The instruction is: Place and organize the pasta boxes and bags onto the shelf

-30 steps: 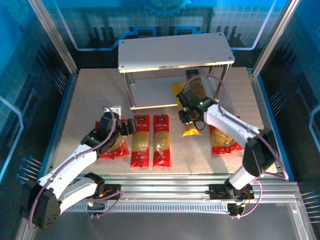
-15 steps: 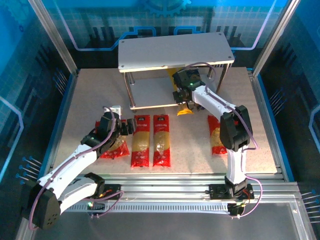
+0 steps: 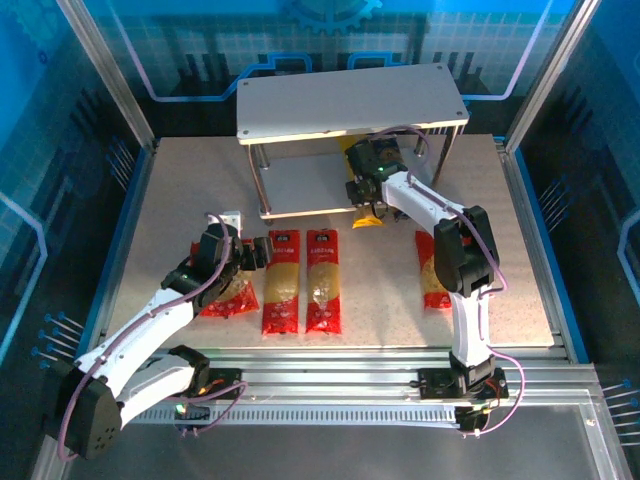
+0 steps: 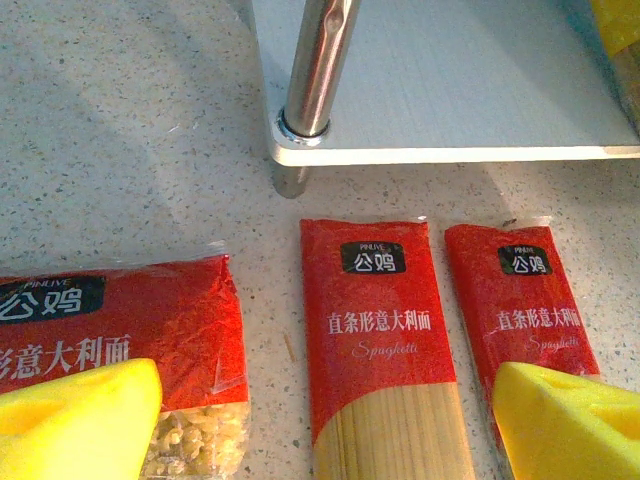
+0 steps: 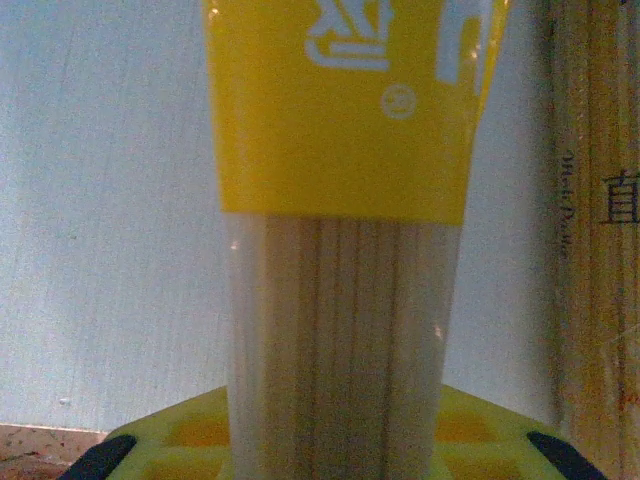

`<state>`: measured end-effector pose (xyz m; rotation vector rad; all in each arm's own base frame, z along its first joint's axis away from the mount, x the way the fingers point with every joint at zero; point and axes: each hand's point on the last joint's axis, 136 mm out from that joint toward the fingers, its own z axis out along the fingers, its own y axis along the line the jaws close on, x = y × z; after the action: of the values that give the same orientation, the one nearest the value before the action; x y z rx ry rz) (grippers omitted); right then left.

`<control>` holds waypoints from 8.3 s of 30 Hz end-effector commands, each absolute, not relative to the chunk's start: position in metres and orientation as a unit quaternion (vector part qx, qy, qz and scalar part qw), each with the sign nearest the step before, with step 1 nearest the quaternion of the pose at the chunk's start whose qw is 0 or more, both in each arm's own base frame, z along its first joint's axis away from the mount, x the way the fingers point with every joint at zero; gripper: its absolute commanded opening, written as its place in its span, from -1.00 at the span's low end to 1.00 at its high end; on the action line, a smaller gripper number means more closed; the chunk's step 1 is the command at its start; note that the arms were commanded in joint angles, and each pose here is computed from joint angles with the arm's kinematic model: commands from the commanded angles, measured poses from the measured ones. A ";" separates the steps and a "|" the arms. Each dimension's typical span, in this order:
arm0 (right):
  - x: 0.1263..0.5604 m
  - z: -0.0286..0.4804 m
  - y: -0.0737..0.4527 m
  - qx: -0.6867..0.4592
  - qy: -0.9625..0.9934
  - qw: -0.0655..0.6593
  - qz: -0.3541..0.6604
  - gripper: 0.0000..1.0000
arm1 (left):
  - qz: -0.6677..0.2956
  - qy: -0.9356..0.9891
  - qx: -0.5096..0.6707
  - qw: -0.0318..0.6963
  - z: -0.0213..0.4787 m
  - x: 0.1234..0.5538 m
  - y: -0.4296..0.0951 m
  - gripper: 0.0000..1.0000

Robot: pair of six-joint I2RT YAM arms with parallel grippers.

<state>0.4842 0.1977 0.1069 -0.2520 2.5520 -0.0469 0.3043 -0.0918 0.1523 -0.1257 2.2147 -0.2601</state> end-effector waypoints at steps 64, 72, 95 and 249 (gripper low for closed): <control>0.236 0.016 0.320 -0.129 0.984 0.098 0.071 0.99 | -0.124 0.919 -0.048 0.371 0.118 0.270 -0.109 0.77; 0.230 0.003 0.314 -0.136 0.986 0.078 0.053 0.75 | -0.122 0.919 -0.046 0.373 0.117 0.273 -0.109 0.77; 0.228 0.098 0.316 -0.171 0.968 0.144 0.110 -1.00 | -0.121 0.913 -0.051 0.386 0.126 0.273 -0.105 0.76; 0.306 0.259 0.162 -0.021 0.857 0.484 0.175 0.88 | -0.179 0.950 0.007 0.255 0.129 0.273 -0.179 -1.00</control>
<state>0.3055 0.1710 0.2587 -0.0915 2.0970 0.4432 0.2533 -0.1701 0.0685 -0.0249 2.7337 -0.3835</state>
